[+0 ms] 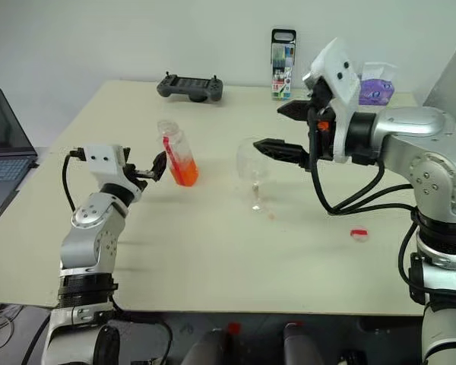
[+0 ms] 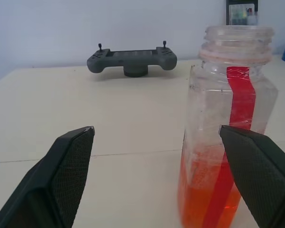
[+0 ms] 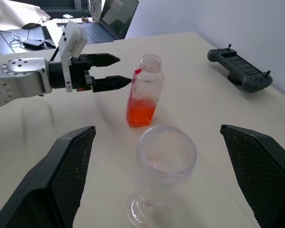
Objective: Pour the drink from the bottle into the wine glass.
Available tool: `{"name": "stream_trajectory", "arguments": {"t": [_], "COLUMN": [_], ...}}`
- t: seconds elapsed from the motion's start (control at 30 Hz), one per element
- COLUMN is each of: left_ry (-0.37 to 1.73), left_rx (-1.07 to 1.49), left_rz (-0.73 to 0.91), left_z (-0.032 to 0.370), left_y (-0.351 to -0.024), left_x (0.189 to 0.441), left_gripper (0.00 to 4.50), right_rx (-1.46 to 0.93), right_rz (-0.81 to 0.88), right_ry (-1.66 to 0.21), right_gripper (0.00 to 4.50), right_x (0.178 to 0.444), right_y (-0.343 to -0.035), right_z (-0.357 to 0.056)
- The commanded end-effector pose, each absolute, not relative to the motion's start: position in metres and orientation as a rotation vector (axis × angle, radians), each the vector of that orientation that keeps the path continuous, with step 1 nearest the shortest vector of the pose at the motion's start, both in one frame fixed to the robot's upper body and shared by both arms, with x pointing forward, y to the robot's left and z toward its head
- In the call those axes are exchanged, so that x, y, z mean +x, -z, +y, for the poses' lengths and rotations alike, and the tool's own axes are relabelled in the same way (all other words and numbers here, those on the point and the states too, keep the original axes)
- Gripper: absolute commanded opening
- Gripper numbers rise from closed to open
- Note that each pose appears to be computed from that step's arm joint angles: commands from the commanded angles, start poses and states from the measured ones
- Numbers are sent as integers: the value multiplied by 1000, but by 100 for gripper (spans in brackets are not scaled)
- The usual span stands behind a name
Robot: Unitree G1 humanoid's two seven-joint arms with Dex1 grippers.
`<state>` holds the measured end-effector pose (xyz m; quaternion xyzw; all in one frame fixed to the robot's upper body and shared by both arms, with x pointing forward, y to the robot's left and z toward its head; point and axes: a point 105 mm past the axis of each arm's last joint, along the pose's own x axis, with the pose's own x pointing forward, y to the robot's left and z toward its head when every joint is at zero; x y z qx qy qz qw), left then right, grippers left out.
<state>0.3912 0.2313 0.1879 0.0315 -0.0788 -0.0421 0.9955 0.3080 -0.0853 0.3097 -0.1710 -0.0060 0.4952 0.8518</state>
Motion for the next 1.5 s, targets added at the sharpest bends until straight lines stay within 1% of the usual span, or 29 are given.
{"name": "stream_trajectory", "arguments": {"t": [0.03,0.2,0.37,0.63,0.93,1.13,1.27,1.5], "left_ry": [141,147,197,187,176,113,109,65], "left_rx": [69,73,73,49,29,3,-12,-20], "left_rz": [-202,-213,-216,-231,-219,-231,-252,-265], "left_z": [222,223,210,195,189,185,176,177], "left_y": [-202,-206,-204,-204,-196,-195,-199,-200], "left_x": [391,388,386,386,378,387,396,414], "left_gripper": [450,450,450,450,450,450,450,450], "right_rx": [-395,-401,-421,-444,-450,-452,-449,-447], "right_rz": [-81,-81,-82,-85,-90,-91,-88,-82], "right_ry": [-1056,-1059,-1053,-1055,-1070,-1081,-1088,-1095], "right_gripper": [448,448,448,448,448,448,448,448], "right_x": [302,303,303,303,301,301,301,300], "right_y": [-323,-321,-317,-312,-310,-308,-307,-305], "right_z": [-84,-84,-85,-83,-80,-77,-77,-76]}}
